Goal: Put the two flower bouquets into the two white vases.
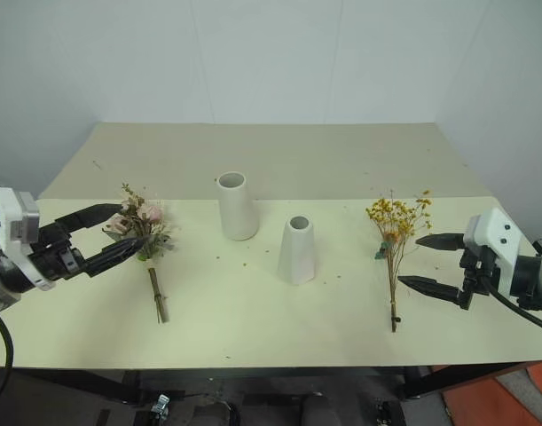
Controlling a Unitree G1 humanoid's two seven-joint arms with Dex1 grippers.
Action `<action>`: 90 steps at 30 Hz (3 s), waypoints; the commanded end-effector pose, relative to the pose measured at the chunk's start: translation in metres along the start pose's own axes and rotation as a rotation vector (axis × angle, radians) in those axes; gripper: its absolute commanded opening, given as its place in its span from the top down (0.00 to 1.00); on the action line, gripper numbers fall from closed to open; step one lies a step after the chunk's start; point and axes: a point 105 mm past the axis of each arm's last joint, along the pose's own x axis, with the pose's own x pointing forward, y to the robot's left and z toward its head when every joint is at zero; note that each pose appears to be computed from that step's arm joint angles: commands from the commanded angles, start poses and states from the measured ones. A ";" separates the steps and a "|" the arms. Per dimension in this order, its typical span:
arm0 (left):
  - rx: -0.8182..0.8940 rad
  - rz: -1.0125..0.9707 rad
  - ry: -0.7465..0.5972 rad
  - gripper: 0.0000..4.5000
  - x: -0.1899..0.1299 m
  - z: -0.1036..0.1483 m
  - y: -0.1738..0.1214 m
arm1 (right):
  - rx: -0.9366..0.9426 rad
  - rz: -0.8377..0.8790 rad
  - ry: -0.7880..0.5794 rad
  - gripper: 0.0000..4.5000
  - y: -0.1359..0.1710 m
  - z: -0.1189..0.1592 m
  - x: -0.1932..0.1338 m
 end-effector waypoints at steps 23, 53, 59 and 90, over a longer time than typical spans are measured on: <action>-0.632 0.732 0.499 0.00 0.058 -0.041 -0.009 | -0.424 0.276 -0.122 0.00 0.004 0.120 0.050; -0.636 0.778 0.835 0.00 0.060 -0.090 0.013 | -0.406 0.300 -0.165 0.00 0.014 0.128 0.068; -0.656 0.773 0.844 0.00 0.065 -0.103 0.021 | -0.395 0.294 -0.154 0.00 0.013 0.125 0.069; -0.383 1.005 -0.125 0.97 0.100 0.025 0.134 | -0.353 0.102 -0.191 0.00 -0.001 0.127 0.070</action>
